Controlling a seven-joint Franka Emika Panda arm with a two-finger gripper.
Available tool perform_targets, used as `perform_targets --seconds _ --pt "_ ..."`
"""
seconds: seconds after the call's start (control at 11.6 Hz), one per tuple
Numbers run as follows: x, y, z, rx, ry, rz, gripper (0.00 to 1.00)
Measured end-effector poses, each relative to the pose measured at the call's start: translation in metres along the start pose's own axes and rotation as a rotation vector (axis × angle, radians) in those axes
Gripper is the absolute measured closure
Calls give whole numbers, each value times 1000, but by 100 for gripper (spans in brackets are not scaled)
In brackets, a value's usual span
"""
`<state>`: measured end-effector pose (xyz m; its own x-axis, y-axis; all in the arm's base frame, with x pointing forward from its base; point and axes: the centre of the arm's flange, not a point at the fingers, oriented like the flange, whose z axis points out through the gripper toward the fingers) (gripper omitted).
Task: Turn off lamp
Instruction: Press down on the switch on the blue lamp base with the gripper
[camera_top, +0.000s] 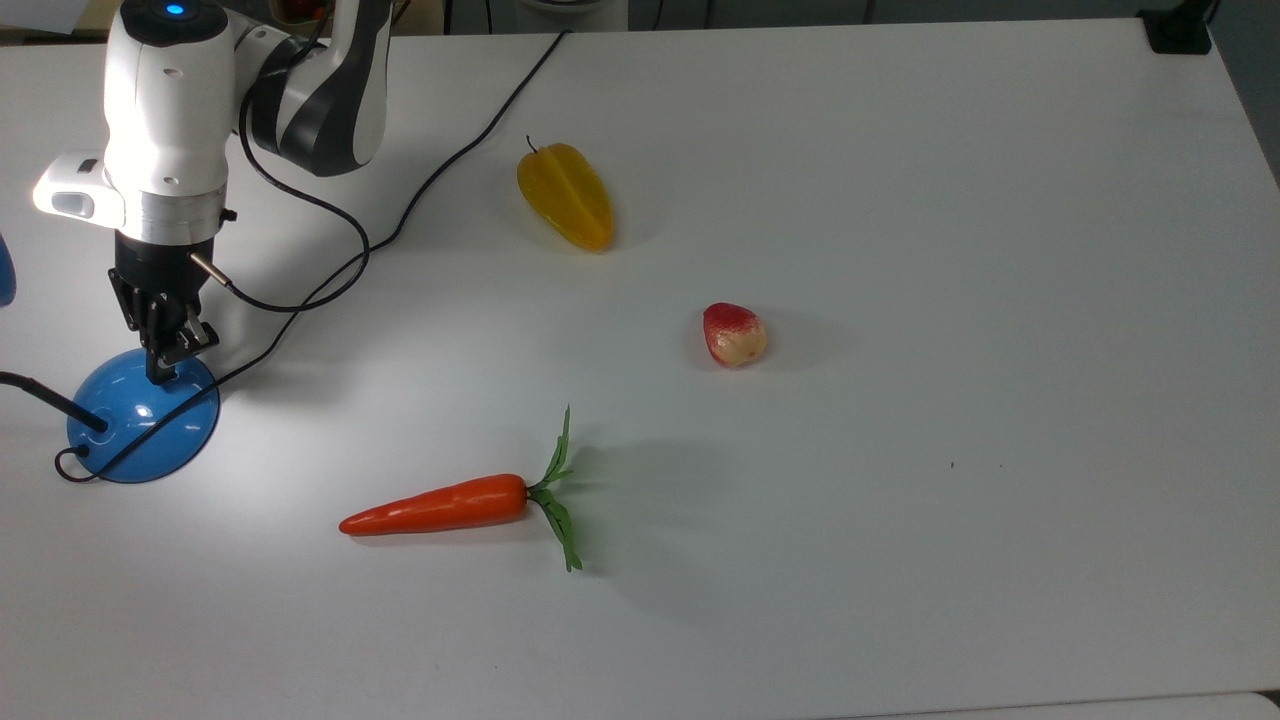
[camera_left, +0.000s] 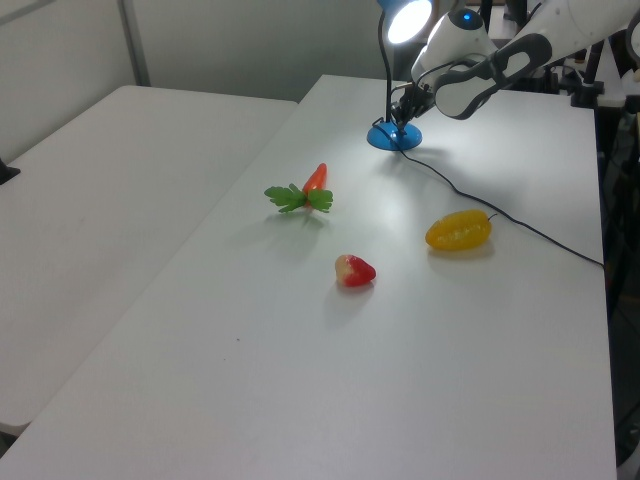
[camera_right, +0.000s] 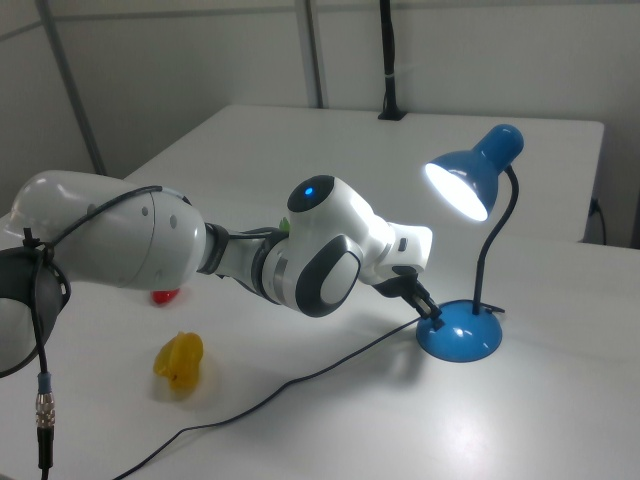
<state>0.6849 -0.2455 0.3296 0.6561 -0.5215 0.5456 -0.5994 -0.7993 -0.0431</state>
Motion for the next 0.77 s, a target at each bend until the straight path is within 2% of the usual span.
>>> perform_targets --seconds 0.77 --pt "-8 3 7 -9 -16 -11 99"
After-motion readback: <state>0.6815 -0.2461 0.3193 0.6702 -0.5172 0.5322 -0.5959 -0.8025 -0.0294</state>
